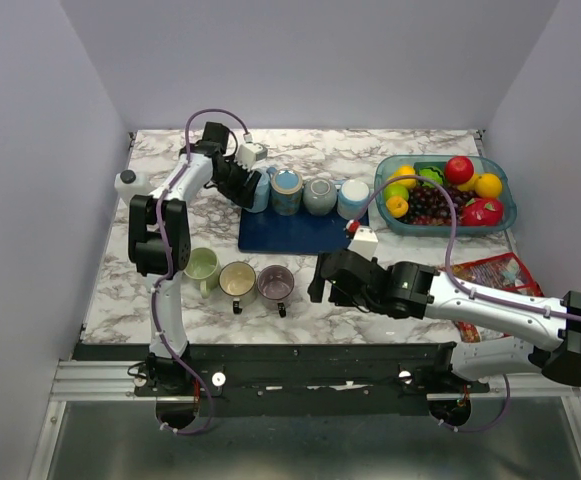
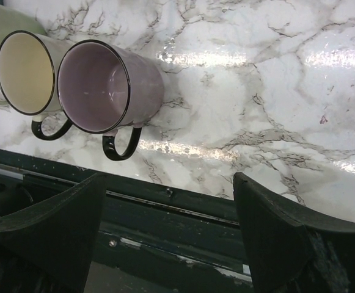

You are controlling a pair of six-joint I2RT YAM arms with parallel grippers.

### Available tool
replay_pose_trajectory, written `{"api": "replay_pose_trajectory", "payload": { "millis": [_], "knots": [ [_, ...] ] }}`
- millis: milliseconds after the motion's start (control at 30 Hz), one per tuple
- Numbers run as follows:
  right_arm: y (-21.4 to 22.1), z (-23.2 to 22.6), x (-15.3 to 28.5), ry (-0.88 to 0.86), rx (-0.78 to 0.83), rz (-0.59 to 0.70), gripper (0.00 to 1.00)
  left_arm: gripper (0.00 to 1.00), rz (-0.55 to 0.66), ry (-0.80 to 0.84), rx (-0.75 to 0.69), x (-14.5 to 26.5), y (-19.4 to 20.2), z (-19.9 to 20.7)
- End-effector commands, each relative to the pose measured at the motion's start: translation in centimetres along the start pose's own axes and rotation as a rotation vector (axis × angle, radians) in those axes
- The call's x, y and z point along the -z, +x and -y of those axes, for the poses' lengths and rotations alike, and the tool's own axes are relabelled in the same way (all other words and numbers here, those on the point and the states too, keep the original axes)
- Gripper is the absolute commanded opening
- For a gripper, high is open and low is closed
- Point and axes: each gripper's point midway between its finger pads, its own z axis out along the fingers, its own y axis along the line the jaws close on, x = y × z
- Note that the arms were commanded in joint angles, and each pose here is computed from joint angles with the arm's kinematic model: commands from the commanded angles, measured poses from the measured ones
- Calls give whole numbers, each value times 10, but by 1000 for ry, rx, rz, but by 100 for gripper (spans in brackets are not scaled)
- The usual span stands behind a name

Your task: Turn the mug right side up

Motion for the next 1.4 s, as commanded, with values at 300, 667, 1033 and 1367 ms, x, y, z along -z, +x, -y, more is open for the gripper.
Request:
{"api": "replay_pose_trajectory", "payload": {
  "millis": [300,667,1033,1367],
  "knots": [
    [11,3,-10,-16,-16,-17,90,66,86,-175,37,36,-16,-9],
    [15,5,-13,-14,-22,-22,90,53,34,-135,24,23,-16,-11],
    [14,7,-14,-10,-26,-19,90,58,3,-125,22,13,-9,-11],
    [13,8,-14,-4,-24,-11,90,38,19,-136,22,13,-15,-12]
  ]
}}
